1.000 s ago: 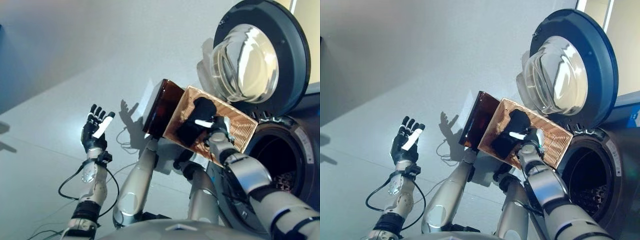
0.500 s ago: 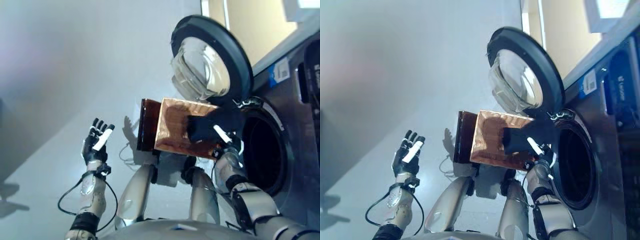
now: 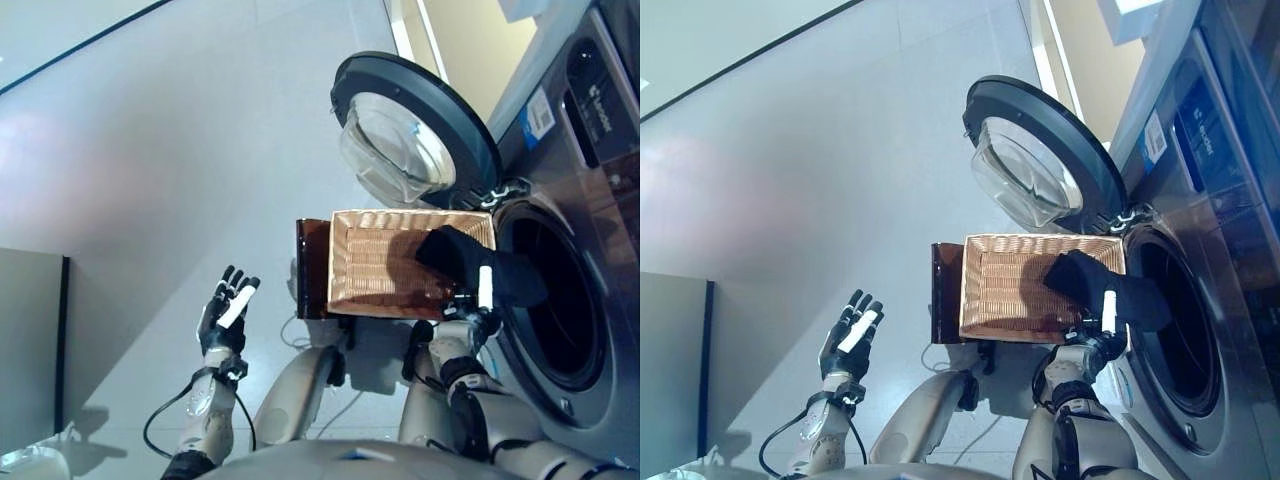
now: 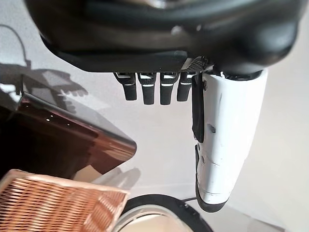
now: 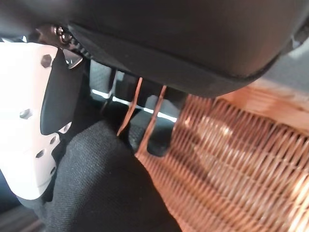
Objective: Pick up the clothes and place them into the washing machine
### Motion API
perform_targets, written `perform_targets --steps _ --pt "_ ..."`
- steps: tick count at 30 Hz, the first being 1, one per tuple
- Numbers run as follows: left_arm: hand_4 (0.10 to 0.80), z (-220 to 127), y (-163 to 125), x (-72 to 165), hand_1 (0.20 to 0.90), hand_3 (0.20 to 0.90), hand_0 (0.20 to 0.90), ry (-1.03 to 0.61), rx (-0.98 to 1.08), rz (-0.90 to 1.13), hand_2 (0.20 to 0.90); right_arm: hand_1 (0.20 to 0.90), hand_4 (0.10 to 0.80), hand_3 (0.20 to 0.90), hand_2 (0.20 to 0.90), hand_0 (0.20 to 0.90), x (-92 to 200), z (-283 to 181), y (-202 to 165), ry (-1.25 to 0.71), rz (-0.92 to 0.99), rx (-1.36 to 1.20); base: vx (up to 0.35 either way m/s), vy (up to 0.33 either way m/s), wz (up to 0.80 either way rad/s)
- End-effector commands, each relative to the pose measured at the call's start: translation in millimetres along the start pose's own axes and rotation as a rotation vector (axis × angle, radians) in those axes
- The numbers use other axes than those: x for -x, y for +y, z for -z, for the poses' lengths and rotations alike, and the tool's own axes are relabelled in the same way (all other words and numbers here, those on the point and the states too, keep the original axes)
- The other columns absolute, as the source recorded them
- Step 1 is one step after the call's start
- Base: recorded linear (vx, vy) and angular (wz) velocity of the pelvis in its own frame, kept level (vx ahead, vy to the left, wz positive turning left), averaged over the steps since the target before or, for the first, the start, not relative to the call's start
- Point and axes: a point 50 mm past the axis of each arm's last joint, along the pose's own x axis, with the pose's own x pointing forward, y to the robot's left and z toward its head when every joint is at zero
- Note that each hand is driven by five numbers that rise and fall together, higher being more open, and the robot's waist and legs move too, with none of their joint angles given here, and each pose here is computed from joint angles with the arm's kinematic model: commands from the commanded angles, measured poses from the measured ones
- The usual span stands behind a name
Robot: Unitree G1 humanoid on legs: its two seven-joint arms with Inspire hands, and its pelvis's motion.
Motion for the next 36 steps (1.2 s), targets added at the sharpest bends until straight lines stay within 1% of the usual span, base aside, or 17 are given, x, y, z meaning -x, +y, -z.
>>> perform_targets --steps 1,7,8,10,12,15,17,18,21,23,24,29,31,32,33,34,36 --pt "0.800 -12.4 -5.3 -2.9 0.900 0.900 0.900 -0.104 0.018 0.024 0.900 0.200 0.300 0.200 0.200 0.200 -6.8 -43.1 14.9 -0.225 0.023 -0.157 0.019 0.026 -0.08" --pt "0.800 -7.9 -3.3 0.1 0.900 0.900 0.900 -0.085 0.018 0.019 0.900 0.200 0.300 0.200 0.200 0.200 -14.2 -72.3 21.9 -0.328 0.084 -0.182 0.001 0.011 -0.10" --pt "0.800 -7.3 -0.6 1.3 0.900 0.900 0.900 -0.084 0.021 0.009 0.900 0.200 0.300 0.200 0.200 0.200 -16.2 -91.0 29.5 -0.387 0.071 -0.213 -0.002 0.004 -0.08" --pt "0.800 -5.9 0.0 1.5 0.900 0.900 0.900 -0.077 0.024 0.005 0.900 0.200 0.300 0.200 0.200 0.200 -16.5 -101.7 34.4 -0.423 0.076 -0.222 0.010 0.006 -0.06" --pt "0.800 -6.6 1.9 2.6 0.900 0.900 0.900 -0.079 0.018 0.005 0.900 0.200 0.300 0.200 0.200 0.200 -15.9 -138.2 51.5 -0.540 0.056 -0.250 0.018 -0.003 -0.07" --pt "0.800 -13.1 0.3 1.5 0.900 0.900 0.900 -0.094 -0.020 0.041 0.900 0.200 0.300 0.200 0.200 0.200 -8.3 -195.4 92.2 -0.693 -0.012 -0.260 -0.004 0.001 -0.09" --pt "0.800 -17.7 0.7 2.0 0.900 0.900 0.900 -0.098 -0.063 0.069 0.900 0.200 0.300 0.200 0.200 0.200 6.9 -250.0 134.1 -0.812 -0.100 -0.261 -0.033 0.010 -0.05" --pt "0.800 -17.1 -1.8 1.3 0.900 0.900 0.900 -0.099 -0.056 0.072 0.900 0.200 0.300 0.200 0.200 0.200 7.9 -253.5 137.4 -0.817 -0.104 -0.262 -0.036 0.010 -0.09" --pt "0.800 -24.6 1.8 1.6 0.900 0.900 0.900 -0.111 -0.094 0.080 0.900 0.200 0.300 0.200 0.200 0.200 40.0 -309.7 188.6 -0.924 -0.243 -0.219 -0.049 0.012 -0.12" --pt "0.800 -28.9 3.6 0.1 0.900 0.900 0.900 -0.123 -0.101 0.072 0.900 0.200 0.300 0.200 0.200 0.200 58.6 -322.9 212.7 -0.972 -0.309 -0.166 -0.018 0.008 -0.23" --pt "0.800 -31.2 6.3 -1.5 0.900 0.900 0.900 -0.134 -0.089 0.043 0.900 0.200 0.300 0.200 0.200 0.200 74.9 -321.6 229.9 -1.008 -0.381 -0.147 0.004 0.000 -0.25" --pt "0.800 -34.8 7.0 -1.7 0.900 0.900 0.900 -0.156 -0.074 0.027 0.900 0.200 0.300 0.200 0.200 0.200 82.6 -321.3 243.2 -1.036 -0.399 -0.053 0.008 -0.019 -0.13" --pt "0.800 -37.4 6.9 -2.0 0.900 0.900 0.900 -0.169 -0.074 0.029 0.900 0.200 0.300 0.200 0.200 0.200 76.3 -316.8 241.9 -1.030 -0.372 0.014 0.010 -0.006 -0.02" --pt "0.800 -38.6 9.5 -1.7 0.900 0.900 0.900 -0.174 -0.074 0.016 0.900 0.425 0.461 0.425 0.425 0.425 74.0 -313.2 242.2 -1.042 -0.344 0.073 0.000 0.000 0.00" --pt "0.800 -40.4 9.8 -2.5 0.900 0.900 0.900 -0.179 -0.078 0.014 0.900 0.700 0.657 0.700 0.700 0.700 69.7 -313.6 240.1 -1.051 -0.313 0.146 0.000 0.000 0.00" --pt "0.800 -40.3 9.5 -2.5 0.900 0.900 0.900 -0.179 -0.077 0.014 0.900 0.900 0.800 0.900 0.900 0.900 70.2 -314.0 240.6 -1.052 -0.313 0.147 0.000 0.000 0.00" --pt "0.800 -39.2 11.0 -1.6 0.900 0.900 0.900 -0.174 -0.081 0.001 0.900 0.900 0.800 0.900 0.900 0.900 56.5 -310.7 234.7 -1.028 -0.186 0.290 0.000 0.000 0.00"
